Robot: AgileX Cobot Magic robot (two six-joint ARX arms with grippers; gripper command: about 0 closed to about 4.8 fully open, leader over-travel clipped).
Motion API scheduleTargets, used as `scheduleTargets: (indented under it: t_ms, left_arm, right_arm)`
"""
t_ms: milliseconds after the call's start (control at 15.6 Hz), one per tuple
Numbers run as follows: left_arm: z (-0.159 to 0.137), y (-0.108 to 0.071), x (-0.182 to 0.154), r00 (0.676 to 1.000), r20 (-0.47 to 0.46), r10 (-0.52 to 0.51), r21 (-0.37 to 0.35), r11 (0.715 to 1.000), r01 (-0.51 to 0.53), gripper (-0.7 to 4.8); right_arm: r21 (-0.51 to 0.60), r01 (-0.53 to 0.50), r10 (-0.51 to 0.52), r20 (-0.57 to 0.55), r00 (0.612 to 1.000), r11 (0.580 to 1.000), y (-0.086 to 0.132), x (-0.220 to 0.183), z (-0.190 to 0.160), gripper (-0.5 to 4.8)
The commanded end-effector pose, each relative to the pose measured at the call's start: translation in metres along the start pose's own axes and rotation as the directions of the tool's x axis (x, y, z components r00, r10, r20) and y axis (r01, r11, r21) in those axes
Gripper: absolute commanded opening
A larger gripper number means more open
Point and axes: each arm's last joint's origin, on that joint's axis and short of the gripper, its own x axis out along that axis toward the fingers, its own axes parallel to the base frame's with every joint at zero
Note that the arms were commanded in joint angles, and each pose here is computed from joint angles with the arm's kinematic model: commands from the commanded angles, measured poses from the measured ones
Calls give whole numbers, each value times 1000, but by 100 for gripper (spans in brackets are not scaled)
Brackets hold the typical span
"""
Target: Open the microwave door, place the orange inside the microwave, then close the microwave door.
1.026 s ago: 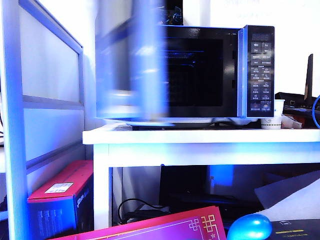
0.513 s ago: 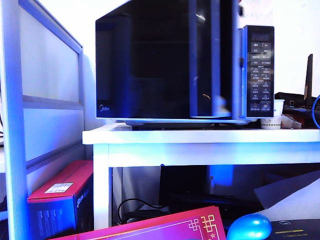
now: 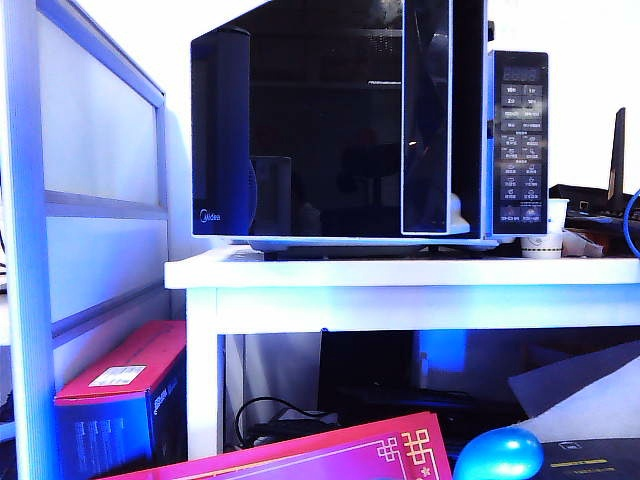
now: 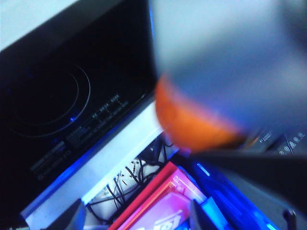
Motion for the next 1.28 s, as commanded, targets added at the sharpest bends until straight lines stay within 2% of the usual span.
scheduleTargets:
  t_ms: [64, 128, 192, 385, 449, 577, 770, 898, 962, 1026, 1091, 1219, 1283]
  left_arm:
    - [-1, 2, -13, 999, -19, 29, 4, 1000, -29, 291]
    - [-1, 3, -17, 999, -16, 40, 4, 999, -40, 291]
    - [-1, 3, -21, 999, -11, 40, 3, 999, -40, 291]
    - [-4, 3, -37, 998, -44, 36, 10, 999, -36, 291]
    - [-5, 3, -43, 998, -43, 37, 9, 999, -36, 291]
    - [-1, 5, -60, 998, 3, 67, 6, 998, -67, 291]
    - [4, 10, -93, 985, 94, 146, -11, 989, -146, 291]
    - [5, 12, -113, 971, 141, 192, -27, 981, -190, 291]
    - [5, 12, -119, 969, 152, 194, -31, 981, -191, 291]
    - [5, 13, -122, 969, 156, 194, -32, 981, -191, 291]
    - [5, 13, -124, 969, 156, 194, -31, 981, -191, 291]
    - [4, 13, -124, 969, 156, 193, -31, 981, -191, 291]
    - [4, 13, -124, 969, 156, 193, -32, 981, -191, 291]
  right_arm:
    - [12, 3, -4, 75, 997, 1000, -1, -6, 7, 314]
    - [66, 90, -95, 80, 992, 994, -6, -7, 10, 314]
    - [64, 124, -128, 63, 990, 990, -8, -7, 9, 314]
    - [72, 156, -158, 16, 987, 985, -9, -7, 5, 314]
    - [74, 137, -138, 7, 990, 988, -8, -7, 4, 314]
    - [75, -34, 31, 43, 999, 997, 1, -6, 3, 314]
    - [43, -142, 139, 50, 989, 989, 16, -3, 6, 314]
    - [19, -236, 234, 82, 969, 972, 28, -1, 12, 314]
    - [-2, -221, 221, 82, 972, 975, 30, -1, 14, 314]
    - [0, -136, 136, 53, 989, 991, 27, -1, 14, 314]
    - [17, -10, 10, 10, 1000, 1000, 23, 0, 14, 314]
    - [9, 158, -157, -40, 987, 987, 16, -1, 15, 314]
    - [1, 206, -206, -45, 978, 979, 14, 0, 16, 314]
